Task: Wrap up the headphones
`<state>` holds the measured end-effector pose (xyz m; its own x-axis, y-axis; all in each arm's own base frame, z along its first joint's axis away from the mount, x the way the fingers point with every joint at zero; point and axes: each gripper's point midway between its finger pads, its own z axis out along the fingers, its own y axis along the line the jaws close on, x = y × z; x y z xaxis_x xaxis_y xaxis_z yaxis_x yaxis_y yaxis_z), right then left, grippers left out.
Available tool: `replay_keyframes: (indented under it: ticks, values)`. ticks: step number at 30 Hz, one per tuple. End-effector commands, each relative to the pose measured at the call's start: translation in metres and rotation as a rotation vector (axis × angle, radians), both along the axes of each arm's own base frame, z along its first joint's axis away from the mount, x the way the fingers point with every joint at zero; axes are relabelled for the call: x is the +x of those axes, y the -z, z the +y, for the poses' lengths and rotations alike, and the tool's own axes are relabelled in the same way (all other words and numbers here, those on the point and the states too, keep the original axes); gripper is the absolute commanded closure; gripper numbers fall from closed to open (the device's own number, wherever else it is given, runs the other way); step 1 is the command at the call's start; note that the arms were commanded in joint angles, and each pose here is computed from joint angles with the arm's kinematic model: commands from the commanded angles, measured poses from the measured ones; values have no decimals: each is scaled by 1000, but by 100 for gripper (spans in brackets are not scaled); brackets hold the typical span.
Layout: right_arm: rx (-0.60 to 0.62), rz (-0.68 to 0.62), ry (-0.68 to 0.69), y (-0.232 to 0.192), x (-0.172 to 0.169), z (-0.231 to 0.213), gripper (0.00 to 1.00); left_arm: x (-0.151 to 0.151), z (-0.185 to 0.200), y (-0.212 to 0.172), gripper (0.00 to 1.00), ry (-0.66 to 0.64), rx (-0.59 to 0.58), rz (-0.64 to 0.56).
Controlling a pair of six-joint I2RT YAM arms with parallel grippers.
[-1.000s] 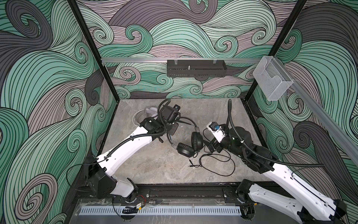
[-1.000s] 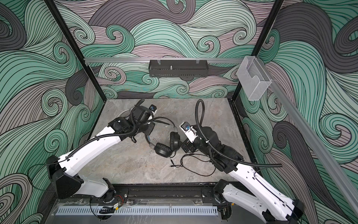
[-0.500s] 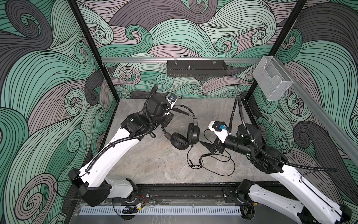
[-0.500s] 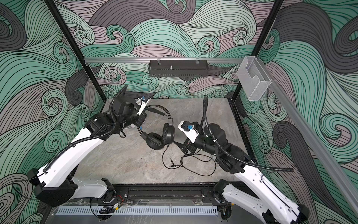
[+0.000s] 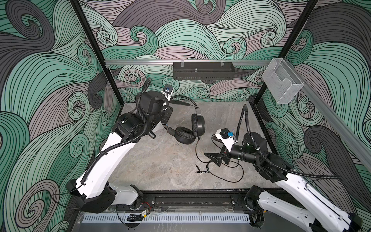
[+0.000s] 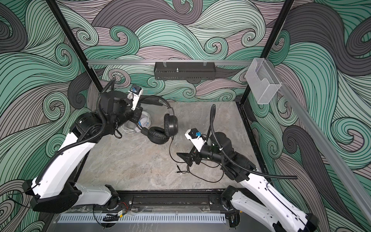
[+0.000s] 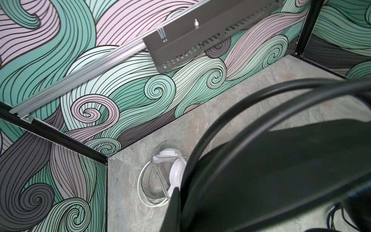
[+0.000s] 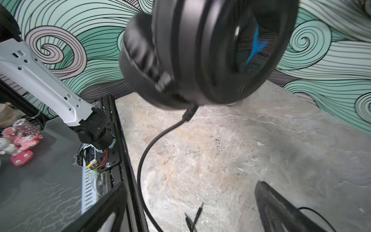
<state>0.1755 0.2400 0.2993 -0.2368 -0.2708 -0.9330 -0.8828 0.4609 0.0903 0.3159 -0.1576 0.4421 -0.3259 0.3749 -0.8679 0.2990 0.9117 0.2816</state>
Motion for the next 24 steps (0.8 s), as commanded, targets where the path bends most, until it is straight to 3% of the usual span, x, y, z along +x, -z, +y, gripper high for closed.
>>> replay_keyframes:
  ticks: [1,17,20,24]
  values:
    - [81,29,-42,-6,-5,9,1,-1,6,-19,100,-52,-100,-18]
    - [103,153,-123,36,-1,36,3,-9,8,-29,100,-55,-181,-11]
    - [84,175,-132,47,-3,36,7,-9,8,-31,100,-51,-194,-14]
    - [71,186,-141,58,-1,40,21,-9,7,-32,100,-49,-213,-8]
